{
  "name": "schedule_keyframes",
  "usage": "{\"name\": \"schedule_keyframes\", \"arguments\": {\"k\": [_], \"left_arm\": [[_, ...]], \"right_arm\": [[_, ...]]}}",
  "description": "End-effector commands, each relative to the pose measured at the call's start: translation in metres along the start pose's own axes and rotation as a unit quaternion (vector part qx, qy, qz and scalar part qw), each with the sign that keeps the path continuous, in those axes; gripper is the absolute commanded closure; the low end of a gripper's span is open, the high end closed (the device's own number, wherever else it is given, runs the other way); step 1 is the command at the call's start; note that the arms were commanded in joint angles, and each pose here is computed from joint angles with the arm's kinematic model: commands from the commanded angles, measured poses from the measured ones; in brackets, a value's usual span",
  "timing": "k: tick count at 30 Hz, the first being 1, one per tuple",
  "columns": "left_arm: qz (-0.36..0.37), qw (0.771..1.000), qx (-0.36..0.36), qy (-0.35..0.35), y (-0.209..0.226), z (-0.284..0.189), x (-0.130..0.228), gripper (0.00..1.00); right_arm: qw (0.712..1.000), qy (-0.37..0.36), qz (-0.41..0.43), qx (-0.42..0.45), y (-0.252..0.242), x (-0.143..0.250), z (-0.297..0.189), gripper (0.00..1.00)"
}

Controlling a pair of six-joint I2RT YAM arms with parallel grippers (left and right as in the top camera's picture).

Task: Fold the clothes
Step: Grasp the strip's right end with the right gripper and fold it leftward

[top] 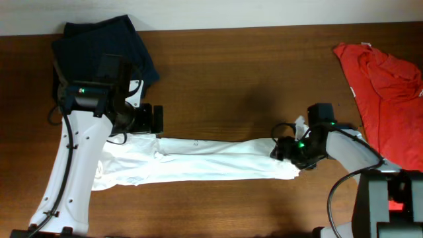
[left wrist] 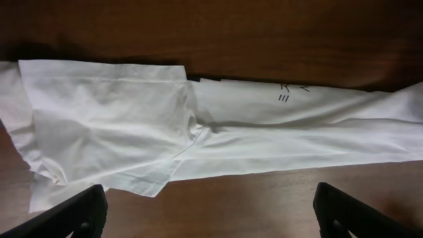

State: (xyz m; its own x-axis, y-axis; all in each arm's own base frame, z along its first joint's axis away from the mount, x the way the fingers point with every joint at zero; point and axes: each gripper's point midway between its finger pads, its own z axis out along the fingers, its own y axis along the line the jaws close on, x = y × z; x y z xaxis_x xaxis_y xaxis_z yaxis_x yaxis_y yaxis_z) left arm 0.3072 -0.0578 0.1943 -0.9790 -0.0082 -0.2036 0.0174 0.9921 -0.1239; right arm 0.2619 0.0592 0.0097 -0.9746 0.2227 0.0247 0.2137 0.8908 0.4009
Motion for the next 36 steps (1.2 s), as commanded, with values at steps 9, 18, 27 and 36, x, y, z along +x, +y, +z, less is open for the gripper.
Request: {"name": "schedule_keyframes", "arguments": {"k": [9,18,27,36], "left_arm": [[0.005,1.0,-0.009,0.008,0.004,0.003,0.003,0.01],[0.005,1.0,-0.009,0.006,0.004,0.003,0.002,0.01],[0.005,1.0,-0.009,0.006,0.004,0.003,0.002,0.01],[0.005,1.0,-0.009,0.006,0.004,0.003,0.002,0.01]], "right_arm": [[0.96,-0.008,0.039,0.277,-0.05,-0.022,-0.091,0.96],[0.99,0.035,-0.129,0.05,0.112,-0.001,-0.065,0.96],[0.988,-0.009,-0.156,-0.01,0.184,0.032,0.009,0.85],[0.982,0.014,-0.188,-0.024,0.178,0.022,-0.016,0.14]]}}
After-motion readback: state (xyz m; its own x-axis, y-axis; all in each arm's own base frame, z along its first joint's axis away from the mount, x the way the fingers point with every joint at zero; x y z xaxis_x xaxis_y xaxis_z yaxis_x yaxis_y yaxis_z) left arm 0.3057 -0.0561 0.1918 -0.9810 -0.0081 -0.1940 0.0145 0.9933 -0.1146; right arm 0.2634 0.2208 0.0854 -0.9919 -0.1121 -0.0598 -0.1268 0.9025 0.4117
